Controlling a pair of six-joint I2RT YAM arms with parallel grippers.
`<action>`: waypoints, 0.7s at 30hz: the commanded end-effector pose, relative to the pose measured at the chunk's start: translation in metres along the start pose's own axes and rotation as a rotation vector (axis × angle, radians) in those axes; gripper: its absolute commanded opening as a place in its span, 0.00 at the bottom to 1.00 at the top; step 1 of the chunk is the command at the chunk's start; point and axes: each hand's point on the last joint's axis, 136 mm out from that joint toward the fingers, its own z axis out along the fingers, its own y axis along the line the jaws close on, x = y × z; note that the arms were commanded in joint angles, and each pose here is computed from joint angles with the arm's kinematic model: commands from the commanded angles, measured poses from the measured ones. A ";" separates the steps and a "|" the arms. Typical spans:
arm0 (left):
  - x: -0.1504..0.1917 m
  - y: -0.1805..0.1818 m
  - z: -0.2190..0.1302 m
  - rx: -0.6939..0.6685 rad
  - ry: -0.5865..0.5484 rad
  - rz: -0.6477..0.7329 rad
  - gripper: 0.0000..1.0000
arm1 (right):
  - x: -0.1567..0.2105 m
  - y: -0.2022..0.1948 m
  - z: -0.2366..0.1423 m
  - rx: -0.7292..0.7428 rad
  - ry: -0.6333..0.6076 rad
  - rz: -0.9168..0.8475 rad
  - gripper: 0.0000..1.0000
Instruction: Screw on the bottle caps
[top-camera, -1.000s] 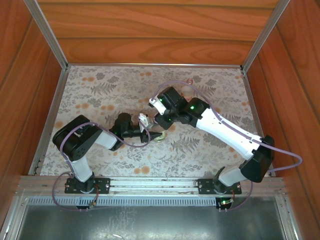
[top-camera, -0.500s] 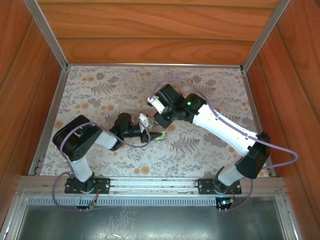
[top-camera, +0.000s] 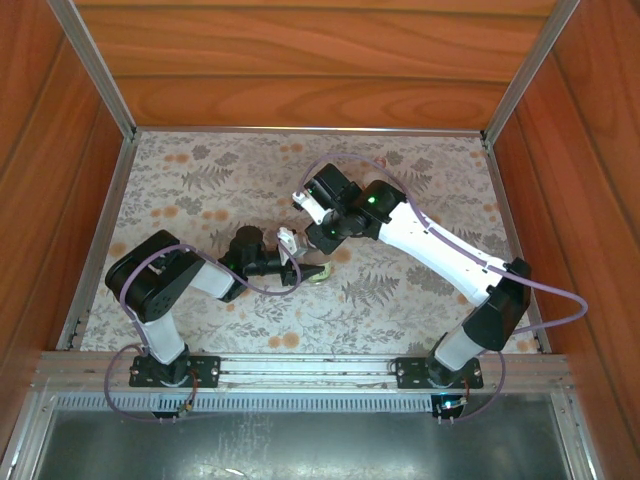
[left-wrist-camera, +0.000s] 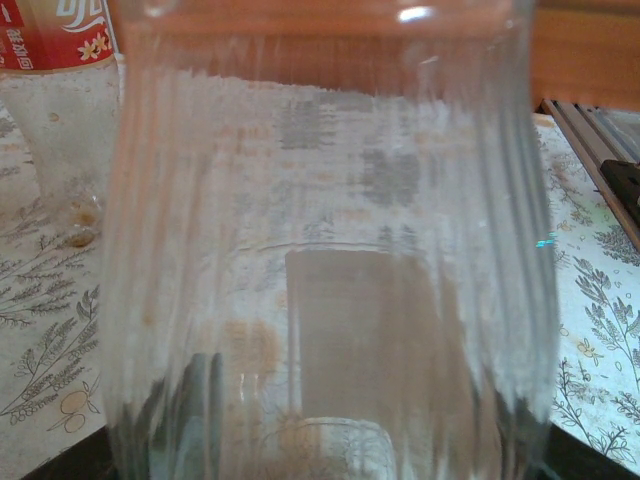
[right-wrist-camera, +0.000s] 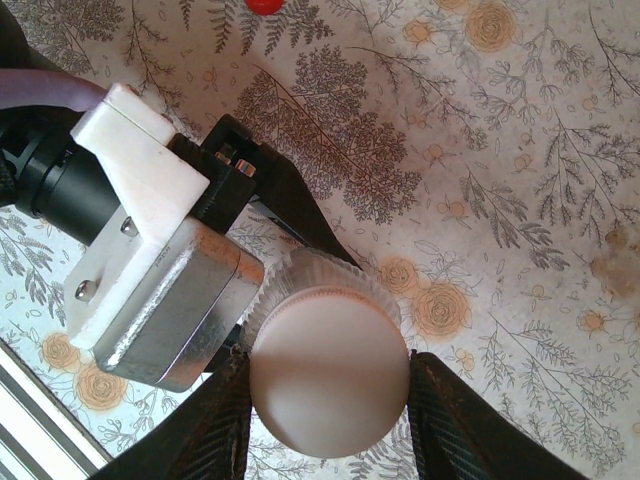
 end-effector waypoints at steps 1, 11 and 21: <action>-0.003 -0.001 0.004 0.013 -0.004 0.002 0.59 | 0.027 -0.002 0.013 0.000 0.096 0.021 0.43; -0.002 0.001 0.005 0.012 0.000 -0.004 0.59 | 0.019 -0.004 0.010 0.010 0.061 0.058 0.48; -0.001 0.003 0.006 0.008 0.004 -0.010 0.59 | 0.015 -0.004 0.006 0.011 0.028 0.052 0.59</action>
